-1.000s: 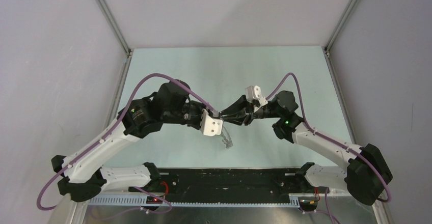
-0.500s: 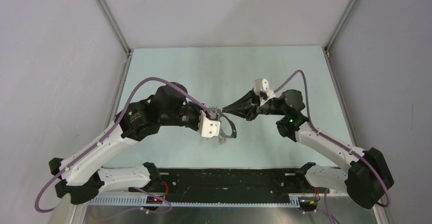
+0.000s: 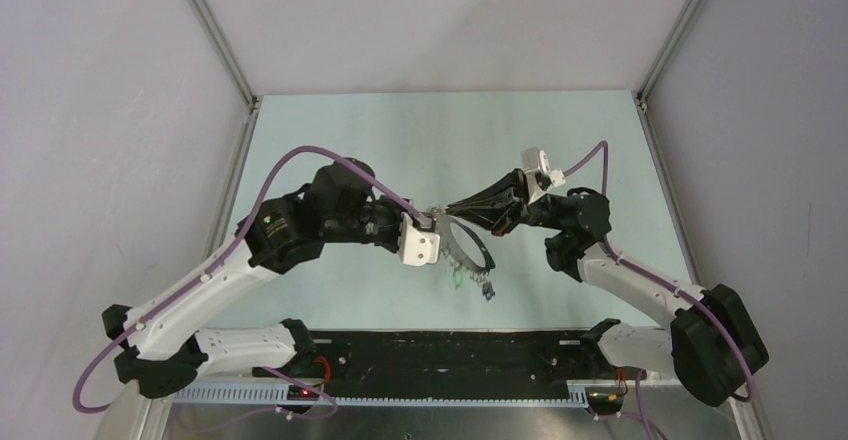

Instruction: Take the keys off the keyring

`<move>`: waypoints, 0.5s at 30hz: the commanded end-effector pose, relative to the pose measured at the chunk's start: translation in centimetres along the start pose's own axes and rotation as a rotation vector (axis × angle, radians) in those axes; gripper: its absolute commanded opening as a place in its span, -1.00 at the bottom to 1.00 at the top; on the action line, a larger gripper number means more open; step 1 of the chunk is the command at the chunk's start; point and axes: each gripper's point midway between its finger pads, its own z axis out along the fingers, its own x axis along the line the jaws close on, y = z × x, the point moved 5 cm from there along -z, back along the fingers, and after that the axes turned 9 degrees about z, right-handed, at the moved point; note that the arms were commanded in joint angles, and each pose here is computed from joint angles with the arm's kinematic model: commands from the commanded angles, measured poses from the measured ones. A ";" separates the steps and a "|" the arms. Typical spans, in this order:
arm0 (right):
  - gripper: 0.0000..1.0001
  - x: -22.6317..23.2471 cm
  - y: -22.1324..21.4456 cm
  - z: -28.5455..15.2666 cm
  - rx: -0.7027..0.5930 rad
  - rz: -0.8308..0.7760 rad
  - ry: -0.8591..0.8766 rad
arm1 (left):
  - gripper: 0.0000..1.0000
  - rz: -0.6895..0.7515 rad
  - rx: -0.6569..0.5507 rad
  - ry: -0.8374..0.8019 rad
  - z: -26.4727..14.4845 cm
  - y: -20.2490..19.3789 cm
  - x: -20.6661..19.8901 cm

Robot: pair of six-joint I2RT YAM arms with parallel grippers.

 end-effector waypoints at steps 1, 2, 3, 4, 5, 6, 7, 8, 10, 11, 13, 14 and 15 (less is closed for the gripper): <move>-1.00 0.7 2.7 1.0 -0.126 -0.129 -0.017 | -1.00 -0.046 -0.022 -0.070 0.4 0.6 -0.3; -1.00 0.6 2.6 1.1 -0.118 -0.123 -0.024 | -1.00 -0.053 -0.018 -0.078 0.9 0.5 -0.3; -1.00 0.9 2.6 1.2 -0.117 -0.135 -0.019 | -1.00 -0.056 -0.019 -0.074 0.9 0.6 -0.1; -1.00 0.9 2.4 1.3 -0.110 -0.129 -0.022 | -0.99 -0.066 -0.015 -0.078 1.2 0.6 0.0; -1.00 0.9 2.5 1.2 -0.112 -0.135 -0.025 | -1.00 -0.070 -0.017 -0.075 1.3 0.7 0.2; -1.00 0.8 2.8 1.1 -0.118 -0.137 -0.040 | -1.00 -0.077 -0.016 -0.077 1.5 0.7 0.2; -1.00 0.7 2.9 0.9 -0.125 -0.137 -0.052 | -1.00 -0.080 -0.015 -0.080 1.5 0.6 0.2; -1.00 0.5 3.4 0.5 -0.149 -0.142 -0.085 | -1.00 -0.082 -0.014 -0.080 1.6 0.6 0.1; -1.00 0.0 4.1 -0.4 -0.189 -0.155 -0.158 | -1.00 -0.095 0.000 -0.081 1.6 0.2 -0.2; -1.00 -0.2 4.3 -0.8 -0.197 -0.163 -0.182 | -1.00 -0.103 0.007 -0.079 1.6 0.1 -0.3; -1.00 -1.0 4.4 -2.0 -0.189 -0.184 -0.273 | -1.00 -0.163 0.026 -0.050 1.8 -0.3 -0.1; -1.00 -1.5 4.6 -2.8 -0.175 -0.205 -0.349 | -1.00 -0.244 0.038 -0.038 1.9 -0.9 0.1; -1.00 -1.8 4.6 -3.2 -0.165 -0.215 -0.391 | -1.00 -0.292 0.026 -0.027 2.4 -1.0 0.5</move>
